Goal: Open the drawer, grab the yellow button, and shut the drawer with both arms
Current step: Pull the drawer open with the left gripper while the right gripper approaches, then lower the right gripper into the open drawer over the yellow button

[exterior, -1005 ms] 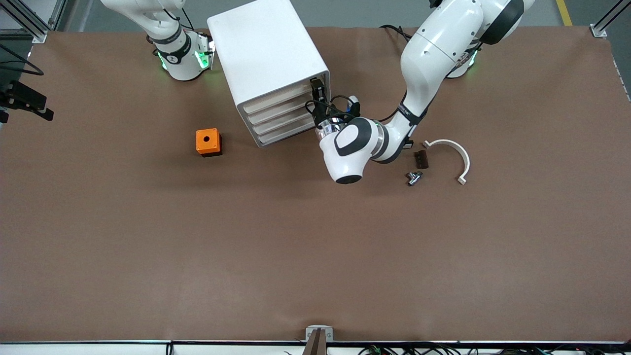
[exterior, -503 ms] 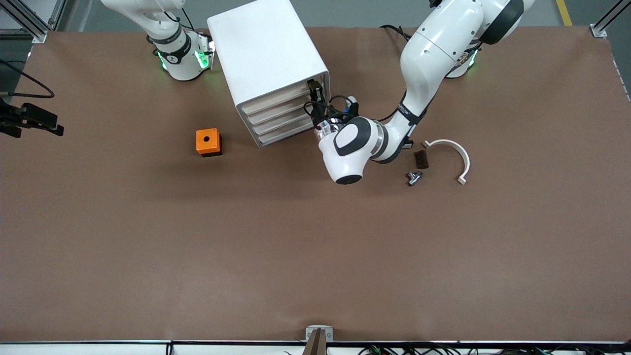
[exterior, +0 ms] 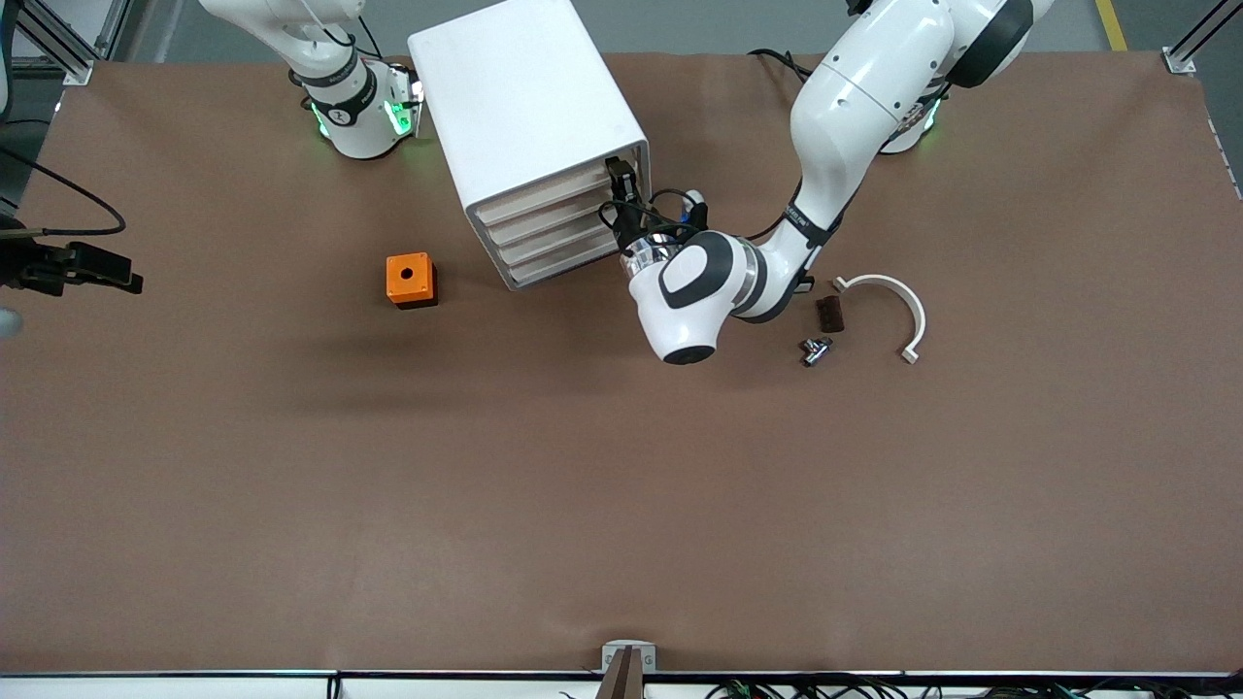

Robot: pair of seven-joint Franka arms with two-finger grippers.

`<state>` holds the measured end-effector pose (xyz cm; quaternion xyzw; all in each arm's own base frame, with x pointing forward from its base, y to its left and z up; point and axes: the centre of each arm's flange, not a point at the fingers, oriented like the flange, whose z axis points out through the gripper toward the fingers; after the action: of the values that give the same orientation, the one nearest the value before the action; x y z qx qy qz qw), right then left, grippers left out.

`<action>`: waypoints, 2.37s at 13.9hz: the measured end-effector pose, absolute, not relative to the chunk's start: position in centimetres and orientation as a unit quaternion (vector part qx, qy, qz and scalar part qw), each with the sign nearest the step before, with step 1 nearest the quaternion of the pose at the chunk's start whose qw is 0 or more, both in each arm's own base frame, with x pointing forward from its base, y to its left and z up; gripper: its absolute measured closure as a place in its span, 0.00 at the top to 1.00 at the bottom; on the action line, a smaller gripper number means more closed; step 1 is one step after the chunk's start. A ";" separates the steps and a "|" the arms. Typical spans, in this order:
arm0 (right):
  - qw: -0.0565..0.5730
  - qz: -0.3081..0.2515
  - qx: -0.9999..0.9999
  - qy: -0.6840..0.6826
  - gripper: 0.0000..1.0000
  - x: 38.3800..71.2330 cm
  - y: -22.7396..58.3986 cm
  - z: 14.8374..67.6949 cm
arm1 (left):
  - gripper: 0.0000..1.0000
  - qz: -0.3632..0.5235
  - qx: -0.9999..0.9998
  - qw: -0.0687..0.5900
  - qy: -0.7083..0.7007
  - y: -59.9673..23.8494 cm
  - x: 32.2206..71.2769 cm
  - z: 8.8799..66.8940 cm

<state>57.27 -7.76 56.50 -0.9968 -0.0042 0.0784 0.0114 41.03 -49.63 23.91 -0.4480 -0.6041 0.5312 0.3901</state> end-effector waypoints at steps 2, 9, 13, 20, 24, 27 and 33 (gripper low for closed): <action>0.011 0.083 -0.997 -0.001 1.00 57.5 -7.9 56.0 | 0.10 0.535 -0.443 0.385 -0.608 -49.0 41.9 23.9; 0.008 0.086 -0.992 0.093 1.00 57.8 -5.4 55.8 | 0.10 0.561 -0.404 0.338 -0.639 -43.9 47.9 24.2; 0.024 0.089 -0.986 0.141 1.00 57.9 -3.2 55.9 | 0.10 0.572 -0.383 0.307 -0.657 -41.1 51.1 24.6; -0.001 0.087 -0.963 0.255 1.00 56.2 10.2 58.1 | 0.13 0.581 -0.361 0.273 -0.677 -38.0 54.0 24.5; 0.005 0.082 -0.949 0.303 1.00 54.1 15.7 59.7 | 0.22 0.587 -0.374 0.253 -0.672 -38.1 54.2 24.5; 0.014 0.084 -0.941 0.329 1.00 53.0 18.3 60.5 | 0.56 0.607 -0.418 0.202 -0.645 -37.9 54.7 24.8; 0.019 0.070 -0.923 0.377 1.00 49.8 27.0 60.7 | 1.00 0.621 -0.544 0.058 -0.560 -38.4 57.0 28.4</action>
<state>49.81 27.02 60.68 -0.9233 0.3773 0.0697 0.0193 57.00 -38.42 28.44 -0.5445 -0.5604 0.6214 0.0581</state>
